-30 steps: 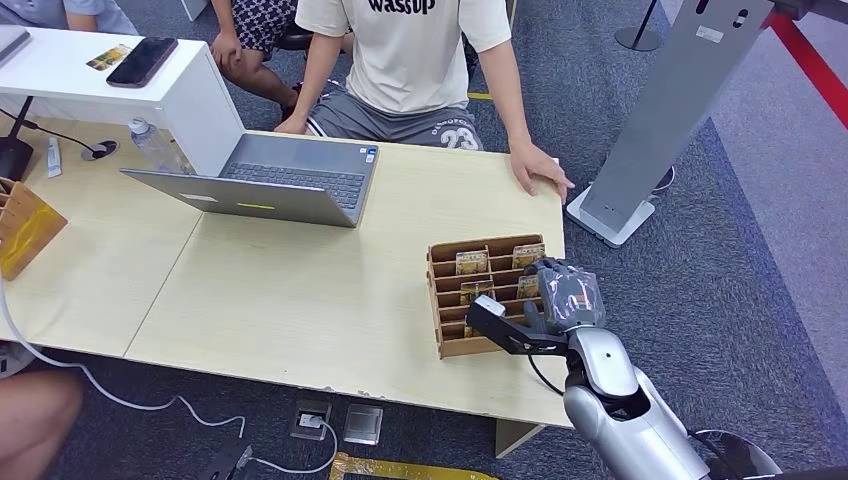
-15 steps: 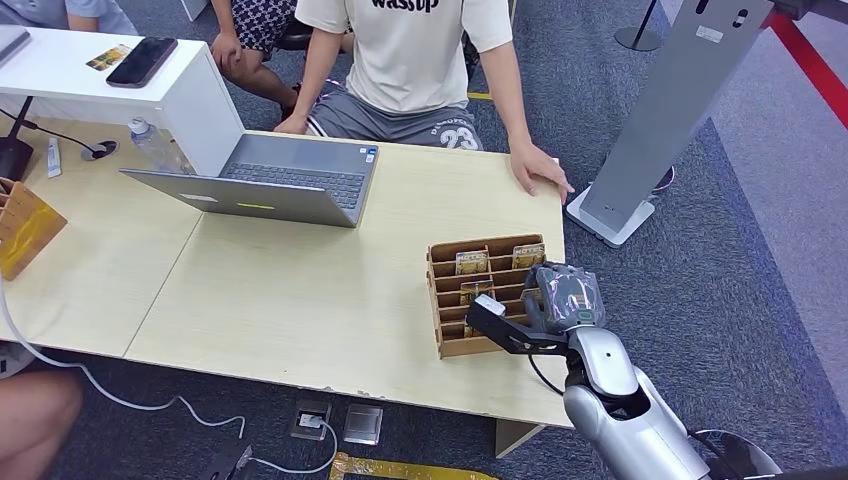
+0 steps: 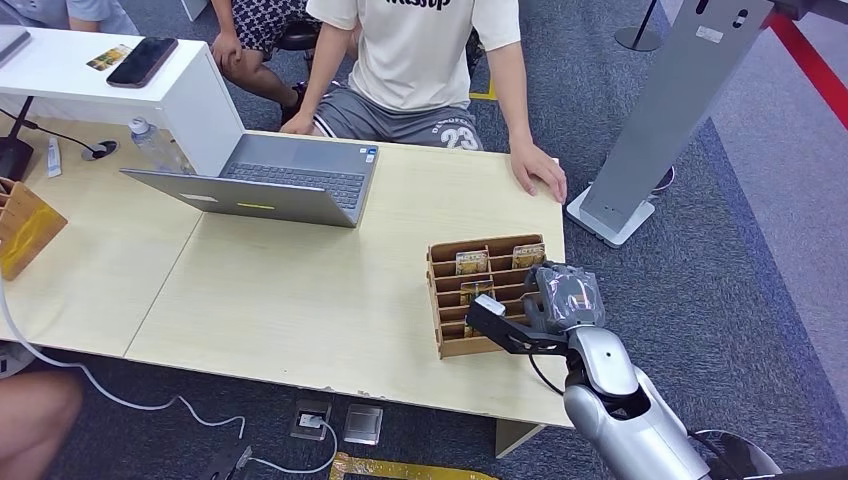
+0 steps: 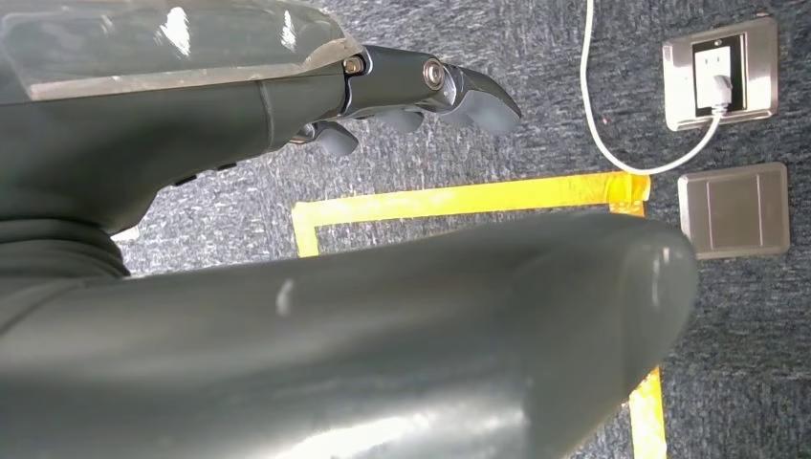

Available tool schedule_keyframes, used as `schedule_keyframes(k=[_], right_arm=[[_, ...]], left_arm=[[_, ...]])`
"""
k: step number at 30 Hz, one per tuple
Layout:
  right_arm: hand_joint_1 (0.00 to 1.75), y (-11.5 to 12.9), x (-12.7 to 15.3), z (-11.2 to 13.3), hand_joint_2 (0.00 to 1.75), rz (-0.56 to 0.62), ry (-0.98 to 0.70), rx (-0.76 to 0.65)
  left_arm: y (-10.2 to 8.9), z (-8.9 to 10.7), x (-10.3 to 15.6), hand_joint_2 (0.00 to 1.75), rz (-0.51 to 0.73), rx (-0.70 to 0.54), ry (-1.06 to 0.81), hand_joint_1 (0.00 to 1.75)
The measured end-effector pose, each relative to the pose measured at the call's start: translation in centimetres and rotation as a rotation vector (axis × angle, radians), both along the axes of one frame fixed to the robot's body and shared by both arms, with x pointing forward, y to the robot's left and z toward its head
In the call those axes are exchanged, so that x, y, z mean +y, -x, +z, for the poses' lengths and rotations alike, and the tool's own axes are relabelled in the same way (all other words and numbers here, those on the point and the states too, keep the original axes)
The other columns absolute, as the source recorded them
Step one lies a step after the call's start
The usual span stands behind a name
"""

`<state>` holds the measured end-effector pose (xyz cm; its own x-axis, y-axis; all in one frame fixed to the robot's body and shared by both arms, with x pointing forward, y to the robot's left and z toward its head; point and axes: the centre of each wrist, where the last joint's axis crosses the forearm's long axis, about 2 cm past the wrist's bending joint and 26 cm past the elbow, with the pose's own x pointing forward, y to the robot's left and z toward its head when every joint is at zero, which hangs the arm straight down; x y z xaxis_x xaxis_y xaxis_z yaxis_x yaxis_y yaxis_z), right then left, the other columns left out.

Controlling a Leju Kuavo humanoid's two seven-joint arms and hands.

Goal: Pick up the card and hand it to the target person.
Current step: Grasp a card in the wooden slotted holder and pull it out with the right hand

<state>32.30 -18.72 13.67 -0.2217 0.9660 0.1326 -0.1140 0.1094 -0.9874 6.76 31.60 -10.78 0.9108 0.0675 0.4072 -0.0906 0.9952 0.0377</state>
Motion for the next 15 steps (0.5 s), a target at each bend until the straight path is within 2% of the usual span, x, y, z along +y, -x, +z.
schedule_keyframes(k=[6, 10, 15], right_arm=[[1.42, 0.0, 0.0, 0.0, 1.75, 0.0, 0.0, 0.0], [1.52, -0.03, 0.0, 0.03, 1.75, 0.0, -0.003, 0.003], [1.54, -0.11, 0.0, 0.12, 1.75, 0.0, -0.008, 0.006]], left_arm=[[0.0, 0.0, 0.0, 0.0, 0.0, 0.0, 0.001, 0.0], [0.0, 0.0, -0.01, 0.0, -0.001, -0.004, 0.006, 0.0], [0.01, 0.0, 0.0, 0.0, -0.003, -0.014, 0.01, 0.0]])
